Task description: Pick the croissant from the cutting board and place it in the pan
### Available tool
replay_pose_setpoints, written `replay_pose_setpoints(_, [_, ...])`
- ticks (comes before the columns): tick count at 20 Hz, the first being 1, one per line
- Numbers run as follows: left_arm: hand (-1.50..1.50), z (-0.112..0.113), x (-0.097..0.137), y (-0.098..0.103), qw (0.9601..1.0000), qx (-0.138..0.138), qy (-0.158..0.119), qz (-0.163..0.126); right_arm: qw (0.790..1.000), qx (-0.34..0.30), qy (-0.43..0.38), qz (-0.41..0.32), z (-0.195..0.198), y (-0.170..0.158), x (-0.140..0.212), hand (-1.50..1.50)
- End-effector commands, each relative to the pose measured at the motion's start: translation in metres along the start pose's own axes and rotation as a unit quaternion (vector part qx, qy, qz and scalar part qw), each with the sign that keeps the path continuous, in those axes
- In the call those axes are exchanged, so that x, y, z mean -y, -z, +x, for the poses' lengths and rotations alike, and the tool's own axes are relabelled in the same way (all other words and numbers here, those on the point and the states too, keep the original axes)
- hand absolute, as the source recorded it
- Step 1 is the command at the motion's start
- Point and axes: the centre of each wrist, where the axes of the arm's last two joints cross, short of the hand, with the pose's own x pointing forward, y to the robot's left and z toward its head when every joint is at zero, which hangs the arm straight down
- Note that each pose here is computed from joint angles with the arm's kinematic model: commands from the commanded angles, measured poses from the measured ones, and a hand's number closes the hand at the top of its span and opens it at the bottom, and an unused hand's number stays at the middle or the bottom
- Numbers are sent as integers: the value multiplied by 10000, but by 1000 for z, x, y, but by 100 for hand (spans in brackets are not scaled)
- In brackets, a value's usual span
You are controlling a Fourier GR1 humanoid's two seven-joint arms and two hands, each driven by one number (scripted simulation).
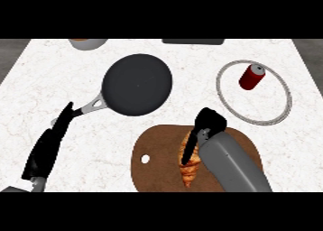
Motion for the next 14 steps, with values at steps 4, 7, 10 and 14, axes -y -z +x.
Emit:
replay_pose_setpoints(4, [0, 4, -5, -2, 10000, 32, 12, 29, 9908, -1309, -329, 54, 8, 5, -15, -150])
replay_pose_setpoints(7, [0, 1, 5, -7, 10000, -63, -34, -60, 9897, -1378, -366, 121, 3, 9, -28, -150])
replay_pose_setpoints(10, [0, 6, -4, -1, 10000, -56, -14, 41, 9898, -1372, -374, 11, 9, 9, -24, -150])
replay_pose_setpoints(14, [0, 5, -2, -5, 9999, -111, -48, 43, 9891, -1414, -397, 52, 7, 11, -28, -150])
